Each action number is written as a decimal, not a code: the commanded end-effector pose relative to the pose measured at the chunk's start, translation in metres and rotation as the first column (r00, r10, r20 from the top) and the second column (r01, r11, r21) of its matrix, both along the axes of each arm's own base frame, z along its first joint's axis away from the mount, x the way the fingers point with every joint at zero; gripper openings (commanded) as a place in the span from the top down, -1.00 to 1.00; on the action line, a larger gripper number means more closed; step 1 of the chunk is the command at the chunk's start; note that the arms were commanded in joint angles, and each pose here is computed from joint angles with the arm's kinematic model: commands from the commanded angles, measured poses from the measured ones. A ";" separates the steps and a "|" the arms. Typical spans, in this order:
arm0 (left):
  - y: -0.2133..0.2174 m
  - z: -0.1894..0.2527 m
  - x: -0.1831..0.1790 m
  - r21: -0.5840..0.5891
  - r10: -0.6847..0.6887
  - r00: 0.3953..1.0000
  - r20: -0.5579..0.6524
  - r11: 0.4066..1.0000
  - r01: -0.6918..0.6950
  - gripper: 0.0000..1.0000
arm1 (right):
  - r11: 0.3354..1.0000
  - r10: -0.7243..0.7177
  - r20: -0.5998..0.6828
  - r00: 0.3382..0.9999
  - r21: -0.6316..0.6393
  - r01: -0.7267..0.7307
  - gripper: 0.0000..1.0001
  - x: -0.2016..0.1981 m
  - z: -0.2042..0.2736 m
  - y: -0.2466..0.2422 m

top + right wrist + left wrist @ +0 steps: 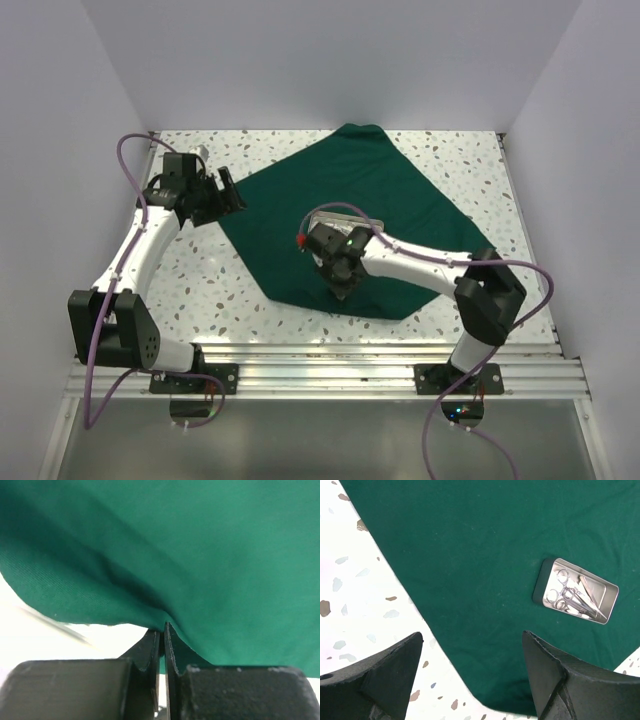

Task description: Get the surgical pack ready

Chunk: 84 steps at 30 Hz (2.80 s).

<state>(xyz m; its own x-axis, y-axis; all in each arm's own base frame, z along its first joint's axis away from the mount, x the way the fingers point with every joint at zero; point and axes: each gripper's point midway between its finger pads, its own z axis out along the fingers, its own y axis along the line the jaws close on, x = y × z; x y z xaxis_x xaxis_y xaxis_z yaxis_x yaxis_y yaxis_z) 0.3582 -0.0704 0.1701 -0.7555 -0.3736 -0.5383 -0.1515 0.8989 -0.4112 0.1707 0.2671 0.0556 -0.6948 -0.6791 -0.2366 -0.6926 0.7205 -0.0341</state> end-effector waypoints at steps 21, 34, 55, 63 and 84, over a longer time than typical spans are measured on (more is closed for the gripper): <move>-0.016 -0.007 0.029 -0.087 -0.053 0.998 0.046 0.995 0.057 -0.81 | 0.887 -0.459 0.271 0.846 0.190 0.420 1.00 0.311 0.078 -0.036; -0.018 -0.010 0.039 -0.101 -0.068 0.997 0.036 0.992 0.071 -0.80 | 0.841 -0.541 0.306 0.784 0.179 0.510 1.00 0.332 0.071 -0.060; -0.021 -0.040 0.040 -0.134 -0.098 0.994 -0.052 0.987 0.090 -0.47 | 0.858 -0.495 0.330 0.804 0.330 0.393 1.00 0.378 0.070 -0.029; -0.025 -0.045 0.036 -0.156 -0.116 0.991 -0.064 0.982 0.105 -0.45 | 0.852 -0.517 0.343 0.784 0.295 0.433 0.94 0.384 0.059 -0.044; -0.026 -0.044 0.043 -0.154 -0.124 0.990 -0.064 0.982 0.113 -0.45 | 0.783 -0.604 0.295 0.740 0.388 0.485 -0.35 0.386 0.085 -0.048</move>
